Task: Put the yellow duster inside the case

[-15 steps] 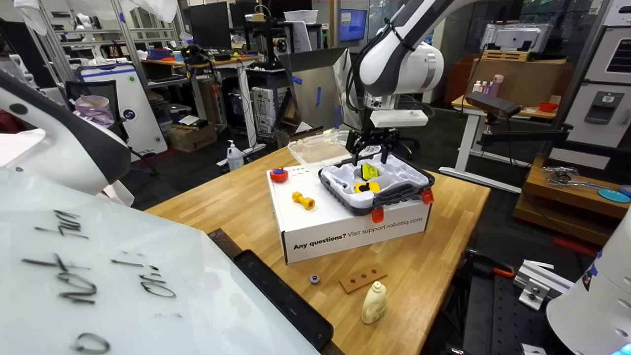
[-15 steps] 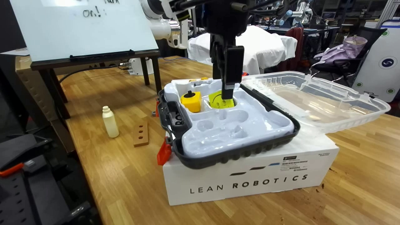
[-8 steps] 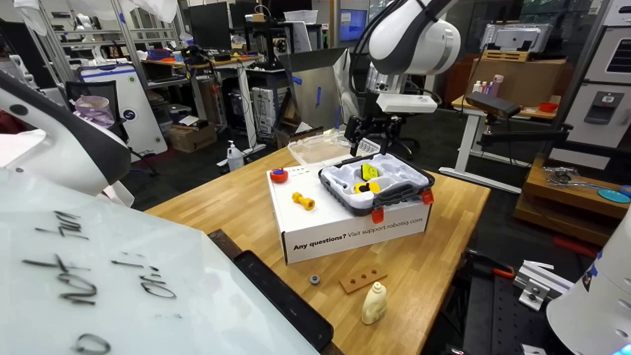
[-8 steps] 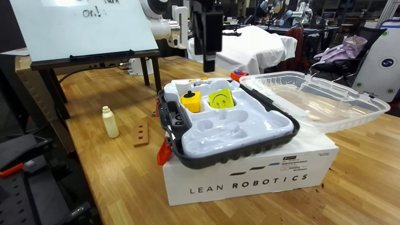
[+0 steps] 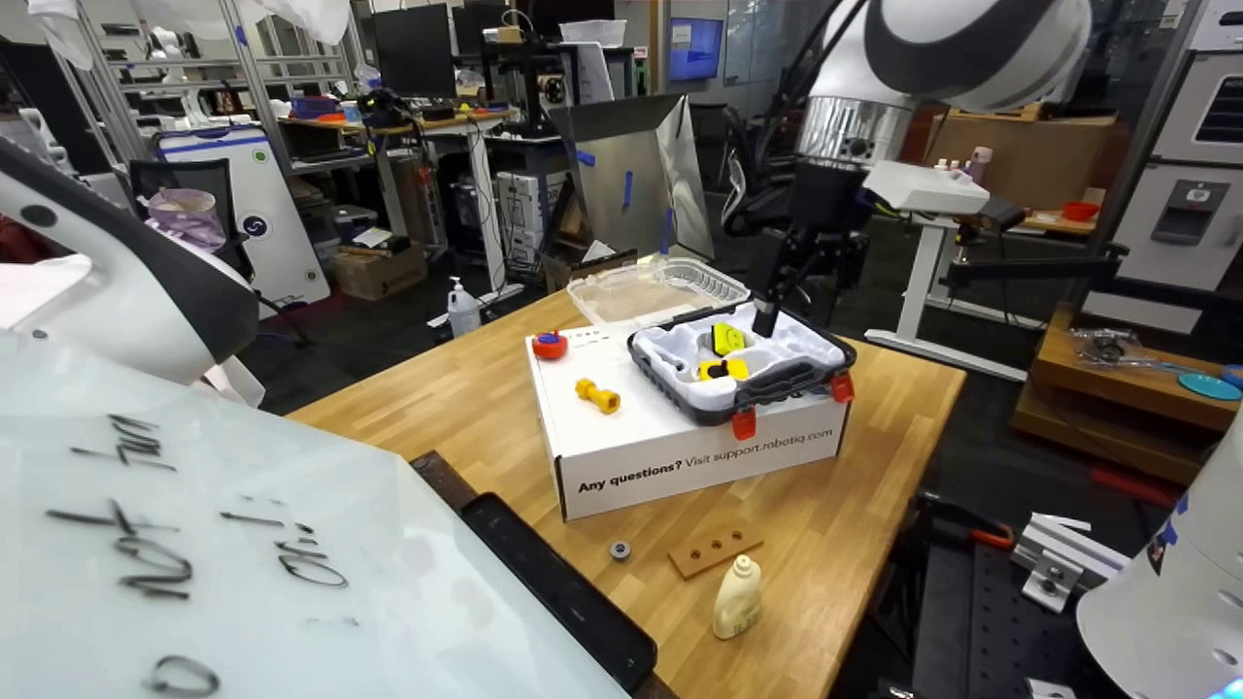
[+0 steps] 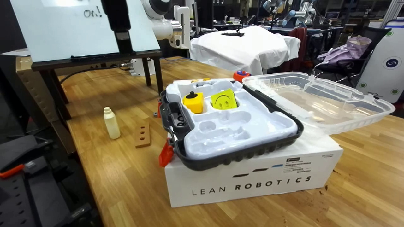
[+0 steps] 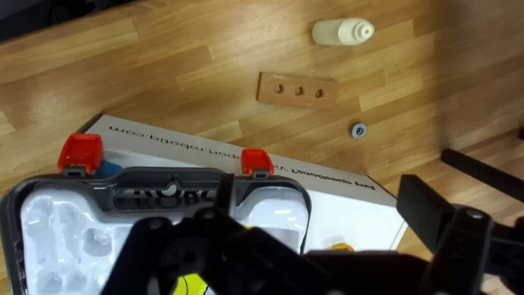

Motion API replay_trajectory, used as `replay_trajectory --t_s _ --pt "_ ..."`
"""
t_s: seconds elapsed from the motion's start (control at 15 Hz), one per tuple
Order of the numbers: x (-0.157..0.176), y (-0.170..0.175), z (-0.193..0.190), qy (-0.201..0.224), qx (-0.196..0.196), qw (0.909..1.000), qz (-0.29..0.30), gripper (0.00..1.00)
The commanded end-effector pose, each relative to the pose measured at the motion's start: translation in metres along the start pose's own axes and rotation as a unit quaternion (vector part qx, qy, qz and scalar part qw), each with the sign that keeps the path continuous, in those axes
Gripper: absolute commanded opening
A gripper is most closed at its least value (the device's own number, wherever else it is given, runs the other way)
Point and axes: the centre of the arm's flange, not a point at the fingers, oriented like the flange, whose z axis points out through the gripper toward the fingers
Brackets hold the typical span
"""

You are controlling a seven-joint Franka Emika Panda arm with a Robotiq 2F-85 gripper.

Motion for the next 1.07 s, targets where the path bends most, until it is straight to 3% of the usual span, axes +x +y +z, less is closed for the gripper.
replay_trajectory --t_s 0.0,0.27,0.33,0.47,1.0 --pt "-0.040 0.011 -0.024 0.015 0.006 0.9991 -0.040 1.00" --pt "-0.064 0.050 -0.058 0.009 0.024 0.9983 -0.052 1.00" --pt "-0.022 0.024 -0.060 0.020 0.017 0.9987 -0.043 1.00" --pt "-0.031 0.040 -0.073 0.016 0.029 0.9985 -0.045 1.00" --pt "-0.033 0.039 -0.072 0.013 0.029 0.9983 -0.048 1.00"
